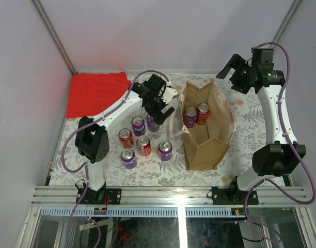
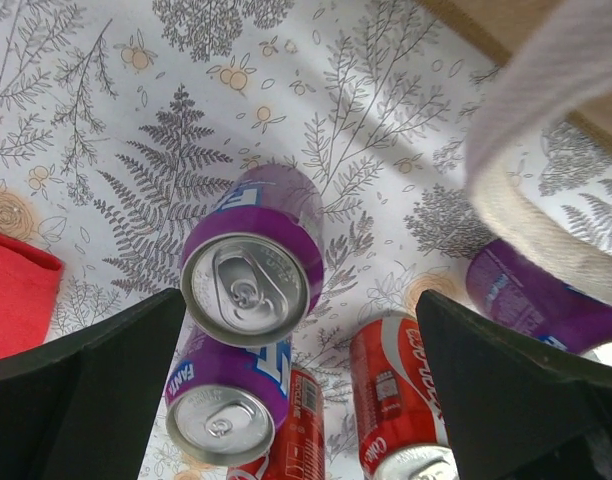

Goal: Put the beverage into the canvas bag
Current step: Pick up the drink from the center of the board.

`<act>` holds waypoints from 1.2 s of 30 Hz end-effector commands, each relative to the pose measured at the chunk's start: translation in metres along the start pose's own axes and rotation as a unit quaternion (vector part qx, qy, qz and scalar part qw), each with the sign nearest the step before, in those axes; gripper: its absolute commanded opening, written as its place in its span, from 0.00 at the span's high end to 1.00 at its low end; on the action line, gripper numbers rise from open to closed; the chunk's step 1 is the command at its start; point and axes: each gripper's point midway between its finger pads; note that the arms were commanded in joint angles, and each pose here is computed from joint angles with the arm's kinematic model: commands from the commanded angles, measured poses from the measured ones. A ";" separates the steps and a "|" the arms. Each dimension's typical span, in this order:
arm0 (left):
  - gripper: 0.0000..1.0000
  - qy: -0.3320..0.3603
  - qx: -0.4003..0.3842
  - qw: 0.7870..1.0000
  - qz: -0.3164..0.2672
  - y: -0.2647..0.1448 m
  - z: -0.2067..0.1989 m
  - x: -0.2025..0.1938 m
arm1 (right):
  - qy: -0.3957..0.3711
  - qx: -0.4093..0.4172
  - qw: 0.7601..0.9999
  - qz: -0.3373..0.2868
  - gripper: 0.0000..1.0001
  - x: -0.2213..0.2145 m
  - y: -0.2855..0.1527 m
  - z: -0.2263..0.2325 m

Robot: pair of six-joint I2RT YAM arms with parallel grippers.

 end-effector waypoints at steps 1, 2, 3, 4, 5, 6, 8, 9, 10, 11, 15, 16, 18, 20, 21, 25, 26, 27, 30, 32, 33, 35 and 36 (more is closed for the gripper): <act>0.00 0.012 0.012 0.999 0.030 0.008 0.014 -0.011 | -0.009 0.033 0.999 -0.008 0.00 0.002 -0.018 0.014; 0.00 0.012 0.013 0.999 0.032 0.010 0.016 -0.011 | -0.010 0.033 0.999 -0.009 0.00 0.002 -0.019 0.014; 0.00 0.012 0.015 0.999 0.035 0.012 0.018 -0.012 | -0.010 0.033 0.999 -0.007 0.01 0.001 -0.019 0.014; 0.00 0.010 0.016 0.999 0.038 0.013 0.020 -0.014 | -0.010 0.033 0.999 -0.007 0.01 0.000 -0.019 0.014; 0.00 0.007 0.017 0.999 0.041 0.015 0.022 -0.016 | -0.010 0.033 0.999 -0.007 0.00 0.000 -0.020 0.014; 0.00 0.005 0.017 0.999 0.044 0.017 0.023 -0.018 | -0.010 0.032 0.999 -0.007 0.01 0.000 -0.020 0.013; 0.00 0.004 0.015 0.999 0.051 0.020 0.023 -0.024 | -0.009 0.032 0.999 -0.006 0.01 -0.001 -0.020 0.013; 0.00 0.003 0.013 0.998 0.054 0.021 0.023 -0.026 | -0.008 0.032 0.999 -0.006 0.01 -0.001 -0.020 0.013; 0.00 0.002 0.010 0.998 0.057 0.022 0.021 -0.029 | -0.008 0.033 0.999 -0.006 0.01 -0.001 -0.020 0.013; 0.00 0.000 0.007 0.998 0.061 0.023 0.019 -0.032 | -0.007 0.034 0.999 -0.005 0.00 -0.002 -0.020 0.013; 0.01 -0.008 -0.008 0.997 0.072 0.027 0.009 -0.044 | -0.002 0.036 0.999 -0.003 0.01 -0.003 -0.019 0.013; 0.01 -0.010 -0.011 0.997 0.072 0.027 0.008 -0.045 | -0.002 0.037 0.999 -0.003 0.00 -0.004 -0.019 0.013; 0.02 -0.013 -0.014 0.997 0.070 0.030 0.006 -0.045 | 0.001 0.037 0.999 -0.002 0.01 -0.004 -0.018 0.013; 0.03 -0.016 -0.015 0.998 0.065 0.033 0.006 -0.043 | 0.001 0.039 0.999 -0.002 0.01 -0.005 -0.018 0.014; 0.03 -0.018 -0.015 0.998 0.063 0.035 0.007 -0.042 | 0.002 0.039 0.999 -0.001 0.01 -0.005 -0.018 0.014; 0.03 -0.023 -0.010 0.998 0.055 0.039 0.013 -0.032 | 0.001 0.039 0.999 0.000 0.00 -0.005 -0.018 0.014; 0.03 -0.022 -0.008 0.998 0.054 0.039 0.015 -0.030 | 0.000 0.038 0.999 0.000 0.00 -0.005 -0.018 0.014; 0.03 -0.020 -0.006 0.998 0.052 0.039 0.016 -0.028 | 0.001 0.038 0.999 0.000 0.01 -0.005 -0.019 0.013; 0.03 -0.017 -0.006 0.998 0.052 0.041 0.018 -0.027 | 0.000 0.037 0.999 0.000 0.01 -0.005 -0.019 0.013; 0.04 -0.016 -0.007 0.998 0.054 0.043 0.018 -0.028 | 0.001 0.036 0.999 0.000 0.01 -0.005 -0.018 0.012; 0.06 -0.017 -0.008 0.998 0.056 0.044 0.018 -0.029 | 0.001 0.036 0.999 0.001 0.00 -0.006 -0.017 0.012; 0.13 -0.017 -0.008 0.998 0.058 0.046 0.017 -0.030 | 0.000 0.036 0.999 0.002 0.00 -0.005 -0.017 0.012; 0.19 -0.018 -0.007 0.998 0.059 0.045 0.017 -0.031 | 0.000 0.035 0.999 0.003 0.00 -0.006 -0.016 0.012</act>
Point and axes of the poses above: each gripper's point midway between its finger pads, its own y axis out along the fingers, its own z axis along the line the jaws close on, x = y × z, and after that the axes turned 13 degrees about y, right-handed
